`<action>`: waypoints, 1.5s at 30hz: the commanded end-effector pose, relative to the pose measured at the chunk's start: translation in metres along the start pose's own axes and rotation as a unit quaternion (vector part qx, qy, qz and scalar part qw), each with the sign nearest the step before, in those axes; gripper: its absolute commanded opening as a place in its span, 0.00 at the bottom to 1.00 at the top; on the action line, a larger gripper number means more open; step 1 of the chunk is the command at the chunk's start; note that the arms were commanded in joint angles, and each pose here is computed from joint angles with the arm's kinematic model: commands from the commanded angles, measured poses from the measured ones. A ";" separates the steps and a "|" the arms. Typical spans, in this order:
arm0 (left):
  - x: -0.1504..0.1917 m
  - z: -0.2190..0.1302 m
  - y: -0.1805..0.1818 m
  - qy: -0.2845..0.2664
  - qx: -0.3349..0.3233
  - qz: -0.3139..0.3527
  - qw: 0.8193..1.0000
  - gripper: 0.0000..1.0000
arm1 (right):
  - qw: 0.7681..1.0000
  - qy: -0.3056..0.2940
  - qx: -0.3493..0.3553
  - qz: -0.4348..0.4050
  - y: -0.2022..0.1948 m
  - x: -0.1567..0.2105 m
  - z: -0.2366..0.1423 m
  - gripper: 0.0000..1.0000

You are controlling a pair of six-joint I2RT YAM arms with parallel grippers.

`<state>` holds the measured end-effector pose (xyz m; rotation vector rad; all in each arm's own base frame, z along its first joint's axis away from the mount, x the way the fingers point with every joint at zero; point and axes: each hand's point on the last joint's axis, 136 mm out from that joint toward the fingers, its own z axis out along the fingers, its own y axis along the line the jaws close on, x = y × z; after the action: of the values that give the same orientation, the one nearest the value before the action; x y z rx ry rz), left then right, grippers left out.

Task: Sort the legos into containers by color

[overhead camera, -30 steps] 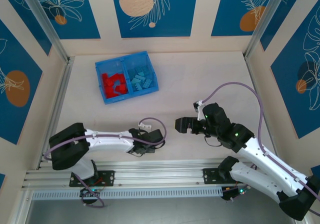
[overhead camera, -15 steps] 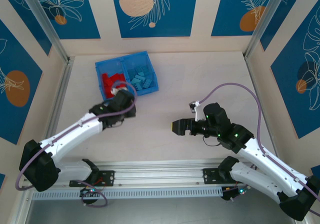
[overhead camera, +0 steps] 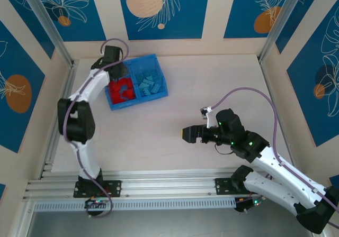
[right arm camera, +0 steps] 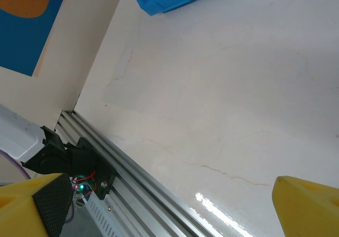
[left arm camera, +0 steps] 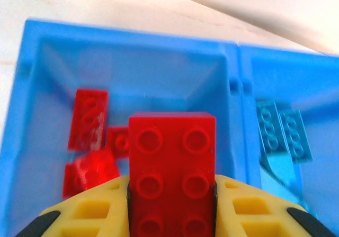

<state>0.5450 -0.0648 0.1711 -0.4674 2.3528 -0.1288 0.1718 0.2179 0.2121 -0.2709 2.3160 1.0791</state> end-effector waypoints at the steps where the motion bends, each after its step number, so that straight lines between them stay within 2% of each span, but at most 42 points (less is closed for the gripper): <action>1: -0.024 0.010 -0.001 0.001 -0.003 -0.007 1.000 0.28 | 1.000 0.001 0.005 -0.011 0.000 0.002 -0.003 0.98; 4: -0.033 0.028 -0.003 0.009 0.005 -0.022 1.000 0.30 | 1.000 0.005 0.006 -0.008 -0.001 0.004 -0.004 0.98; 6: -0.032 0.033 -0.007 0.016 0.016 -0.028 0.999 0.35 | 1.000 0.007 0.008 -0.006 -0.002 0.005 -0.004 0.98; 8: -0.033 0.032 -0.010 0.016 0.025 -0.031 0.999 0.42 | 1.000 0.005 0.009 -0.004 -0.002 0.004 -0.003 0.98; 12: -0.038 0.017 -0.015 0.008 0.041 -0.031 0.999 0.49 | 1.000 0.002 0.003 -0.001 0.000 0.002 -0.002 0.98; 16: -0.047 -0.014 -0.020 -0.011 0.062 -0.031 0.998 0.51 | 1.000 0.003 0.002 0.002 0.002 0.000 -0.001 0.98; 19: -0.044 -0.053 -0.022 -0.032 0.092 -0.038 0.995 0.50 | 1.000 -0.004 0.017 0.004 -0.003 -0.002 -0.003 0.98; 23: -0.007 -0.118 -0.011 -0.067 0.126 -0.045 0.989 0.50 | 0.994 -0.038 0.099 0.008 -0.033 -0.010 -0.010 0.99; 26: 0.038 -0.162 0.001 -0.092 0.128 -0.007 0.987 0.51 | 0.975 -0.088 0.203 0.003 -0.069 -0.026 -0.027 1.00; 29: 0.085 -0.191 0.018 -0.109 0.112 0.057 0.986 0.52 | 0.943 -0.145 0.299 -0.014 -0.103 -0.042 -0.047 1.00; 33: 0.139 -0.198 0.056 -0.122 0.095 0.110 0.982 0.57 | 0.894 -0.205 0.397 -0.045 -0.140 -0.063 -0.071 1.00; 35: 0.155 -0.194 0.082 -0.150 0.069 0.120 0.979 0.62 | 0.858 -0.229 0.458 -0.045 -0.167 -0.070 -0.085 1.00; 37: 0.165 -0.189 0.098 -0.177 0.051 0.132 0.974 0.67 | 0.835 -0.242 0.492 -0.045 -0.192 -0.074 -0.091 1.00; 39: 0.175 -0.179 0.111 -0.196 0.034 0.139 0.970 0.75 | 0.829 -0.241 0.502 -0.046 -0.217 -0.074 -0.087 0.99; 43: 0.174 -0.171 0.129 -0.220 -0.006 0.118 0.968 1.00 | 0.840 -0.240 0.486 -0.015 -0.265 -0.069 -0.070 0.98; 45: 0.166 -0.170 0.129 -0.236 -0.012 0.123 0.964 1.00 | 0.847 -0.250 0.469 -0.002 -0.281 -0.072 -0.062 0.99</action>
<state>0.2633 -0.0252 0.1263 -0.1313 2.0818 0.0590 0.2823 -0.0218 0.0835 0.3702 2.2221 -0.2255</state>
